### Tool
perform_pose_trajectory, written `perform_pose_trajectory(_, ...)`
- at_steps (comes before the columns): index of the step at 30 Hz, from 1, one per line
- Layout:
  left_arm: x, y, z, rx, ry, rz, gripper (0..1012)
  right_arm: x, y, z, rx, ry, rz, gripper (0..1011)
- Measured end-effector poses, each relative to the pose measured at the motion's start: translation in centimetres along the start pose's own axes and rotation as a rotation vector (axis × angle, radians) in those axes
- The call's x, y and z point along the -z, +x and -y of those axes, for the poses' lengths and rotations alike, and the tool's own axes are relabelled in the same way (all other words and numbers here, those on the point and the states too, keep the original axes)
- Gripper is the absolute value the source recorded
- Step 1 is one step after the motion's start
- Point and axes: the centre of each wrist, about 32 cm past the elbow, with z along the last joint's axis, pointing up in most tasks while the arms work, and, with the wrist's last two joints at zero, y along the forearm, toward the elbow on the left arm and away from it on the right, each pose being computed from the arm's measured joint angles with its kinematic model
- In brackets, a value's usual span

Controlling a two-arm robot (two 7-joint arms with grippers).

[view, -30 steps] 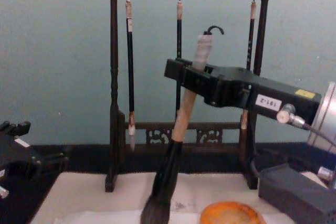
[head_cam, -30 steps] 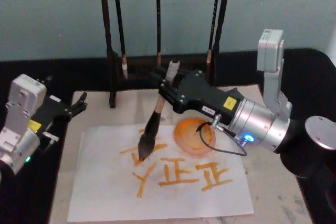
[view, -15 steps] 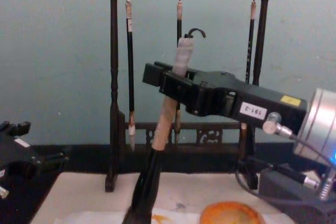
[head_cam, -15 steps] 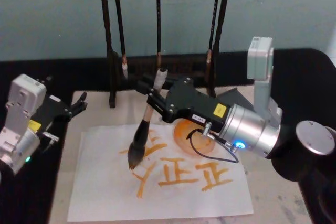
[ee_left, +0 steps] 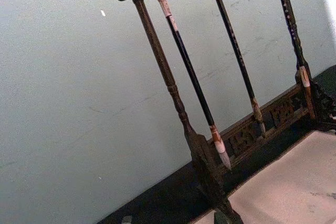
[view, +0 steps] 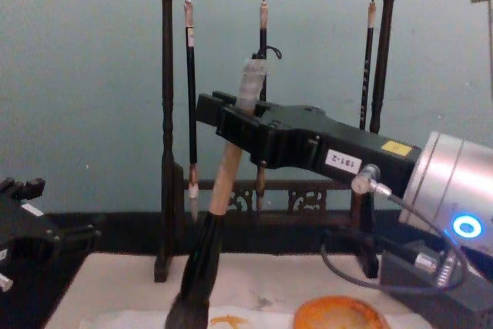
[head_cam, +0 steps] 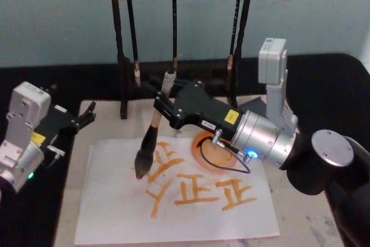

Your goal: Pick up the brush from the inkstone, write on the paper, then place the brush back to its original position.

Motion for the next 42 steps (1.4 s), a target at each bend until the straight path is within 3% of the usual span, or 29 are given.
perform_pose_trajectory(42,0.00,0.00,0.00,0.000,0.000,0.000,1010,2.2,-0.2,-0.6,0.000,-0.049,0.000,168)
